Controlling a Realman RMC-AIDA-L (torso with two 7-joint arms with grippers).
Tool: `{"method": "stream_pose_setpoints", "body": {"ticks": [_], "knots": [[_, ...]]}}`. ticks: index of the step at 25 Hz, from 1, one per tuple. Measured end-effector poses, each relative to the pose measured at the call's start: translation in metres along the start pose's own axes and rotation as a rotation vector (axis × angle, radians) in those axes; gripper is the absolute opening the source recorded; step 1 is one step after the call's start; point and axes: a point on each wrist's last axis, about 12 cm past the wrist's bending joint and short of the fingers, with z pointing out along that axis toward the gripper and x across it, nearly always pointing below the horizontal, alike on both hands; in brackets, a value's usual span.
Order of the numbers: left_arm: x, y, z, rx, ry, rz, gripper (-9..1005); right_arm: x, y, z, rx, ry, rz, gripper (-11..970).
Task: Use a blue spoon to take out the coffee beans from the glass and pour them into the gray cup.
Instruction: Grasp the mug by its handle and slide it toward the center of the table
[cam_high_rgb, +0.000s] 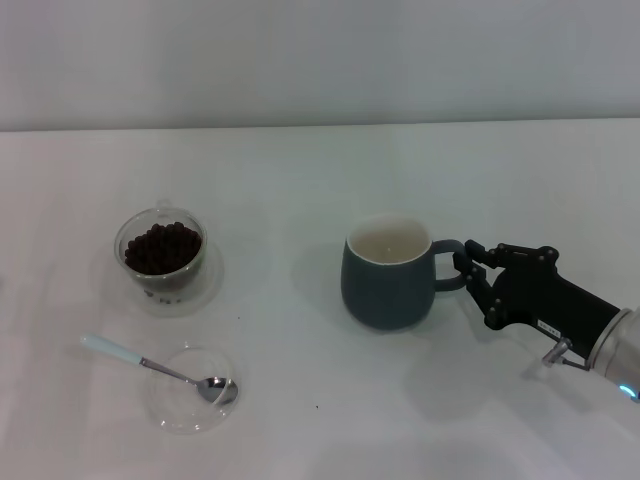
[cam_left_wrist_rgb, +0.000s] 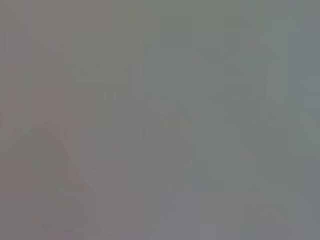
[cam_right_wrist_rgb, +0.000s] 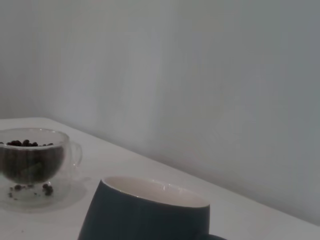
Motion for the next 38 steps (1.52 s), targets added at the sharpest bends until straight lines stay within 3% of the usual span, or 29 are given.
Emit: {"method": "stream_pose_setpoints", "body": {"ticks": [8, 33, 38], "knots": [[0.000, 0.001, -0.002, -0.004, 0.002, 0.000, 800, -0.001, 0.004, -0.004, -0.029, -0.027, -0.055, 145], [-0.002, -0.002, 0.005, 0.009, -0.015, 0.002, 801, 0.010, -0.001, -0.008, -0.001, 0.057, -0.085, 132], [-0.002, -0.002, 0.005, 0.009, -0.015, 0.002, 800, 0.012, -0.002, -0.005, 0.009, 0.083, -0.088, 217]]}}
